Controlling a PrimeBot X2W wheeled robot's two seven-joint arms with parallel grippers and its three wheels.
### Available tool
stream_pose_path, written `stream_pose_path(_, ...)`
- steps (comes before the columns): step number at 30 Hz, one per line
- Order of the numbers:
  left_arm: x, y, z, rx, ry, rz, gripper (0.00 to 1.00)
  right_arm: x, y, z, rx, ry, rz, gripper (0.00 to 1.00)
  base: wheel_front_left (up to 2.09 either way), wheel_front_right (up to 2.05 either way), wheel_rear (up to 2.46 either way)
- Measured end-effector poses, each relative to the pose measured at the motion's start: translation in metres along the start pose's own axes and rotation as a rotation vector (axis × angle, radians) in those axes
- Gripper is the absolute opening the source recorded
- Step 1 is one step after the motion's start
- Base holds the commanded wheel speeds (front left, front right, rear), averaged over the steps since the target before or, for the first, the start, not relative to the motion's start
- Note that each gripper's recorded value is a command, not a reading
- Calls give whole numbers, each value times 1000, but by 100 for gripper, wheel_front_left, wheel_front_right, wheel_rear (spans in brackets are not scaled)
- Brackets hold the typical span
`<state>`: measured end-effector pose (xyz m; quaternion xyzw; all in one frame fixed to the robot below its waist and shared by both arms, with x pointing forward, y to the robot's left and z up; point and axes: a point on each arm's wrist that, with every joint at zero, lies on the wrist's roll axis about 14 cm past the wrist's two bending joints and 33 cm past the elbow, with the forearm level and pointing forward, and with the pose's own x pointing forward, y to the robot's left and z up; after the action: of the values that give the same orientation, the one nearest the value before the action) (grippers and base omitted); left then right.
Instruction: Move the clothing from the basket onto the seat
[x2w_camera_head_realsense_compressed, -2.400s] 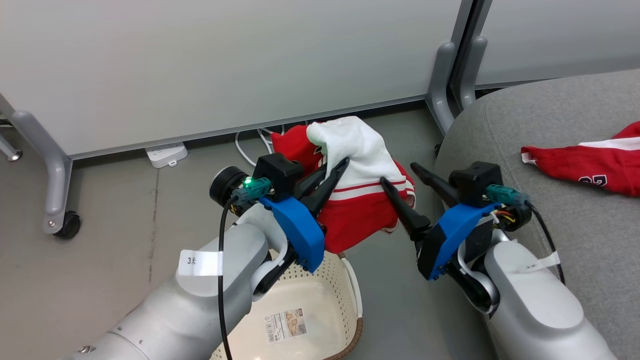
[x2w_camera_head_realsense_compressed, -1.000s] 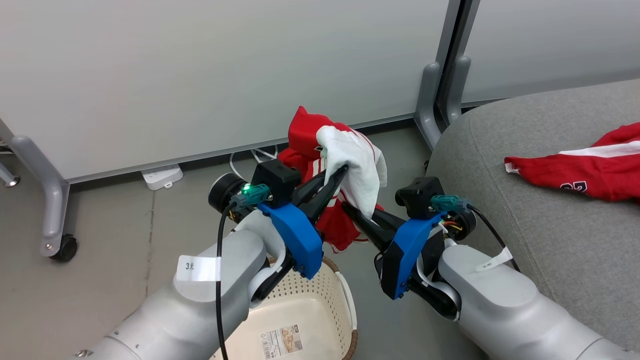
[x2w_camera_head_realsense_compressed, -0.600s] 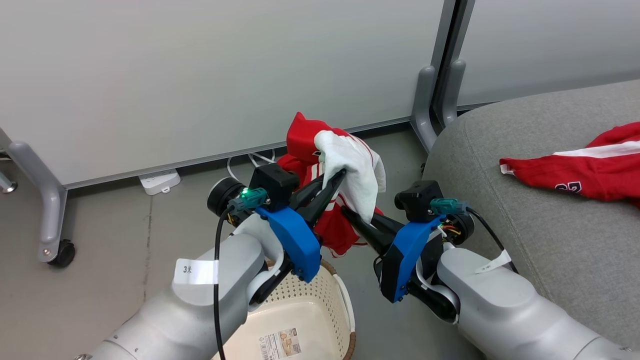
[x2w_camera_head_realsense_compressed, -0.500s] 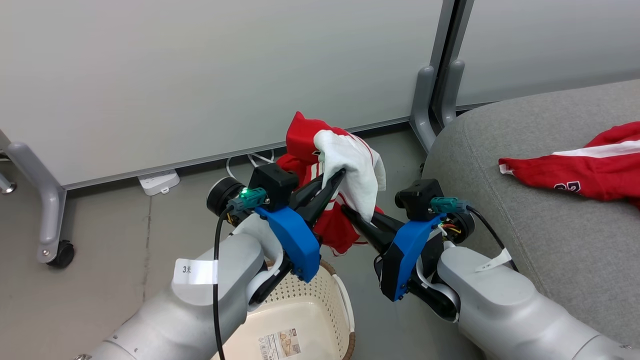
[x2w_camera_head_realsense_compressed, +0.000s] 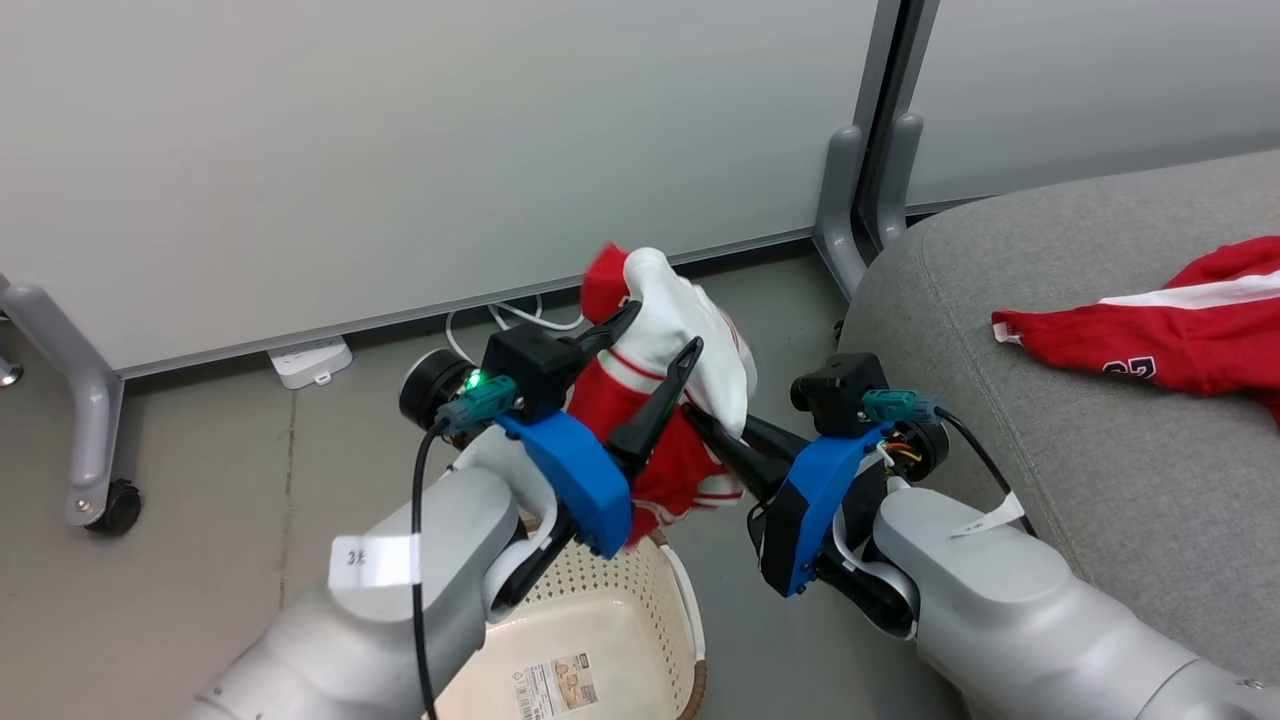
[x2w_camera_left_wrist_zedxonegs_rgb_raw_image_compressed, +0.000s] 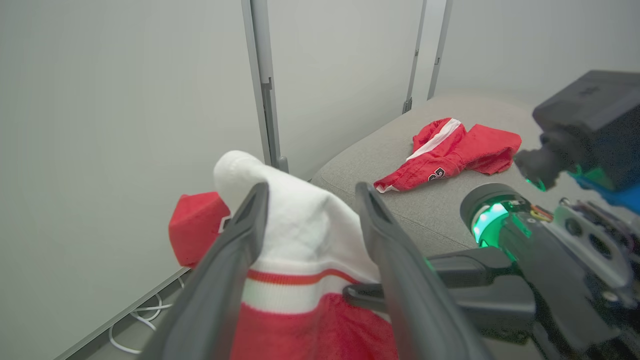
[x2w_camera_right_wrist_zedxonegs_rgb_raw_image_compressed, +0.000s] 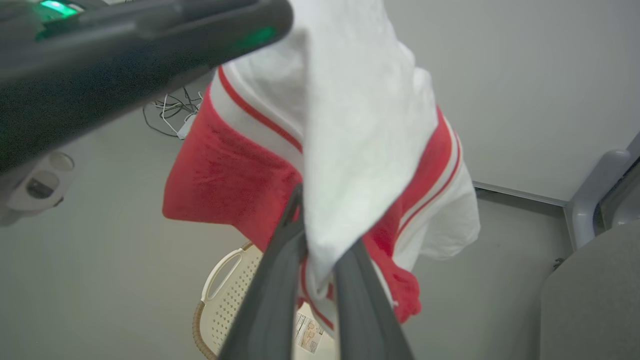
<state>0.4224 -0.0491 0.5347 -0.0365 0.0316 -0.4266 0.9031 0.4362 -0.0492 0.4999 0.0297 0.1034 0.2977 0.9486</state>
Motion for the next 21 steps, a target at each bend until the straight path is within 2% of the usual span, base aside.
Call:
stream_pose_path(2, -1, 1, 1, -6, -11, 9, 100, 0, -1, 1, 3, -5, -2, 0, 0, 0, 0)
stream_pose_path(9, -38, 15, -10, -100, -103, 155, 100, 1, -10, 0, 18, -12, -20, 0, 0, 0, 0)
stream_pose_path(21, -102, 40, -33, -72, -122, 357, 100, 1, -19, 1, 27, -21, -40, 0, 0, 0, 0)
